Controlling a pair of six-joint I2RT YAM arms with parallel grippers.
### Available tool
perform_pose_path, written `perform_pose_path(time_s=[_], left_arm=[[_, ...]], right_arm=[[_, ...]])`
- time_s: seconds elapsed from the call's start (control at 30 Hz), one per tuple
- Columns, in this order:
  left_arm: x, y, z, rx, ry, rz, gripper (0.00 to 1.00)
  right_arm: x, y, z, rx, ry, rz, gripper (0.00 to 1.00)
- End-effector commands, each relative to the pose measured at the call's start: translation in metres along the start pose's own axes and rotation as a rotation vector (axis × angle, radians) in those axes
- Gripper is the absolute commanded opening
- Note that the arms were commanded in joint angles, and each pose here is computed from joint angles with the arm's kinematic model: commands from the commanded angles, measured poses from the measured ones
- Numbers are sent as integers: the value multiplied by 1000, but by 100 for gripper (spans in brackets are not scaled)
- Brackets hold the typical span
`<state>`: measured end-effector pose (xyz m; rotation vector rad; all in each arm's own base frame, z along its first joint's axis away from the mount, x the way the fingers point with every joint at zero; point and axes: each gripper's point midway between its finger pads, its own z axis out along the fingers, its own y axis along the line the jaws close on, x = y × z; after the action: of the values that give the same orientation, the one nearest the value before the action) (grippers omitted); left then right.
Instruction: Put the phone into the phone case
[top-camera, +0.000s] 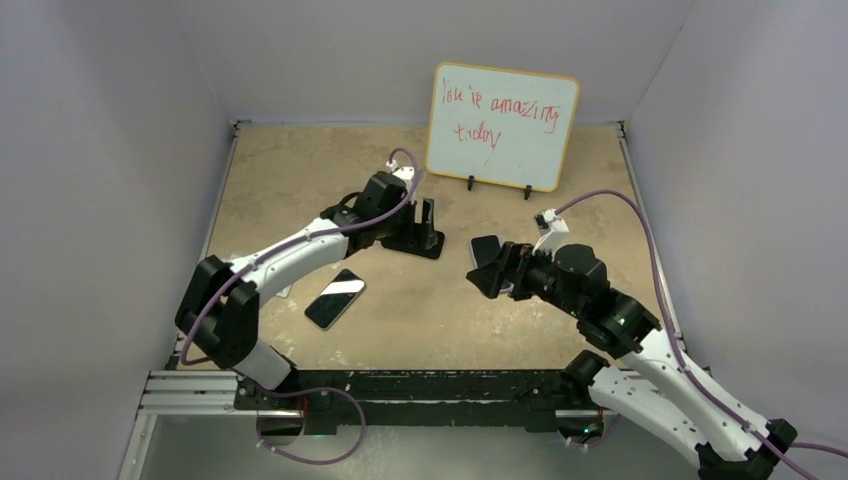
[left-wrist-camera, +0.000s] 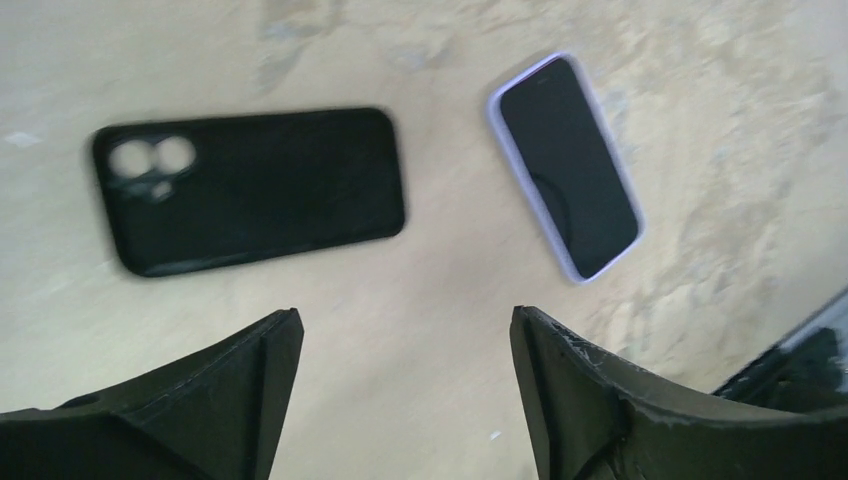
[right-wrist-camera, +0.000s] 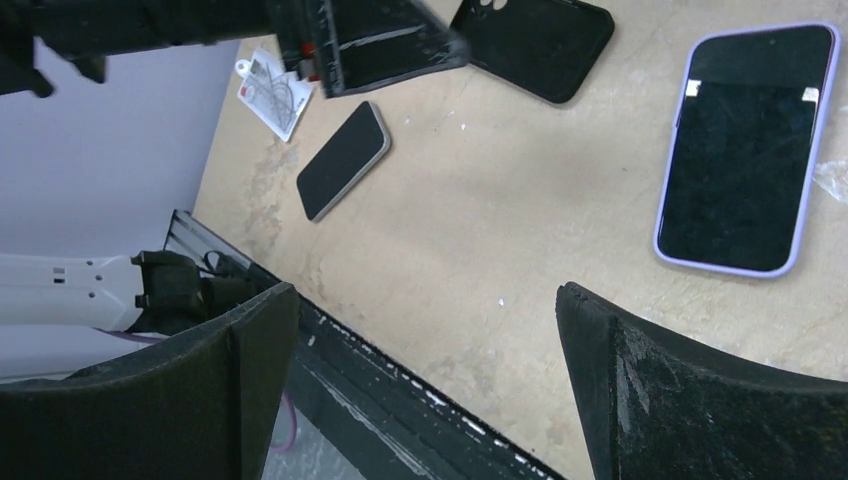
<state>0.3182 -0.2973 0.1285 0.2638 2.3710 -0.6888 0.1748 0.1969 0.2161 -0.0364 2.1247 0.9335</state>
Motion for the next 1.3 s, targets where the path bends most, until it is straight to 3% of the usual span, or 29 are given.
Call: perform_pose_path(time_s=[0.0, 0.13, 0.27, 0.47, 0.67, 0.87, 1.03, 1.13, 1.27], left_arm=[[17, 55, -45, -199, 110, 131, 81], [22, 85, -76, -270, 133, 162, 85], [34, 91, -91, -226, 132, 160, 85], [62, 99, -98, -215, 129, 157, 85], [49, 95, -117, -222, 27, 154, 84], [35, 98, -134, -260, -60, 165, 84], [27, 99, -142, -274, -107, 172, 84], [25, 98, -145, -278, -120, 170, 84], [23, 97, -148, -276, -141, 168, 84]], right_arm=[[-7, 10, 9, -68, -40, -57, 99], [-5, -1, 24, -26, -42, -79, 99], [0, -21, 48, 43, -33, -132, 93], [-3, -46, 98, 182, 25, -248, 70], [-14, -47, 156, 226, 120, -387, 51], [-19, -53, 204, 280, 116, -353, 46], [-19, -69, 240, 296, 252, -593, 48], [-6, -73, 260, 260, 343, -653, 48], [-2, -74, 274, 232, 364, -686, 51]])
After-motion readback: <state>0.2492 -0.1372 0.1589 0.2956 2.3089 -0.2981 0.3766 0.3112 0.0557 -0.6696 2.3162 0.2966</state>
